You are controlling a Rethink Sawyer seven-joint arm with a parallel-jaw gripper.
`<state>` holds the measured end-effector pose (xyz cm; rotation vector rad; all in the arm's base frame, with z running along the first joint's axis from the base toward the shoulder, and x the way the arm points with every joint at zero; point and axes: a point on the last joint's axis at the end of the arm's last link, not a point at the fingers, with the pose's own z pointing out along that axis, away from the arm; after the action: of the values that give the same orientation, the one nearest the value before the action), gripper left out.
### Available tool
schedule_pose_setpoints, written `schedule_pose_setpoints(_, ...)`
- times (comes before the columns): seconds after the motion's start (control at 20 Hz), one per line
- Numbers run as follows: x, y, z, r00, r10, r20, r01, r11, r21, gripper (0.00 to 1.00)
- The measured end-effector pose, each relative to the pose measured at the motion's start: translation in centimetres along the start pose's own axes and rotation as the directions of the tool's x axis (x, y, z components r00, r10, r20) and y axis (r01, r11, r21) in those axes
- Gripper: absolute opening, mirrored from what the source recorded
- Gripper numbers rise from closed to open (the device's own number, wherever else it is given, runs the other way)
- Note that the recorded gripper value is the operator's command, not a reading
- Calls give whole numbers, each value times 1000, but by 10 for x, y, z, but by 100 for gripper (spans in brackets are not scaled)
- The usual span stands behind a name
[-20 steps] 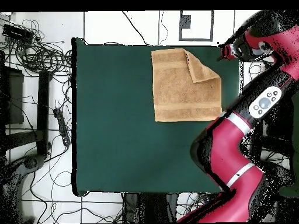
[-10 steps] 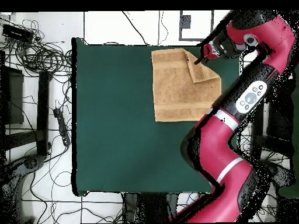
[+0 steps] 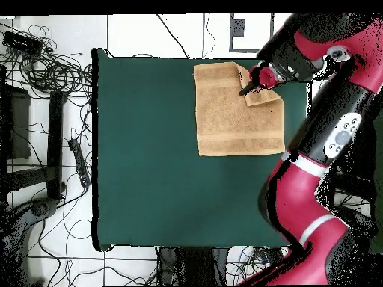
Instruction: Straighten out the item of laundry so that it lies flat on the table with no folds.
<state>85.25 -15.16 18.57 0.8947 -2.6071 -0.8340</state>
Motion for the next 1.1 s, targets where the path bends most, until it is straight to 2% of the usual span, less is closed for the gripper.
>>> schedule_pose_setpoints(0.15, 20, 14, -9, 1000, -20, 15, 20, 1000, 15, 100)
schedule_pose_setpoints(0.3, 31, 18, -10, 1000, 5, 22, -5, 1000, 28, 100)
schedule_pose_setpoints(0.4, 37, 15, -3, 996, 74, 43, -77, 994, 81, 100)
schedule_pose_setpoints(0.5, 37, 12, 2, 992, 105, 68, -113, 986, 121, 100)
schedule_pose_setpoints(0.6, 34, 8, 9, 985, 138, 106, -155, 973, 169, 100)
schedule_pose_setpoints(0.65, 29, 4, 15, 976, 154, 152, -184, 961, 207, 100)
schedule_pose_setpoints(0.75, 24, 0, 22, 965, 168, 202, -216, 945, 245, 100)
schedule_pose_setpoints(0.8, 16, -1, 29, 950, 171, 260, -243, 930, 277, 100)
schedule_pose_setpoints(0.85, 11, -2, 33, 943, 173, 284, -257, 922, 291, 100)
schedule_pose_setpoints(0.95, 1, -1, 40, 932, 176, 318, -278, 909, 312, 100)
schedule_pose_setpoints(1.1, -12, 3, 48, 923, 170, 346, -284, 907, 310, 100)
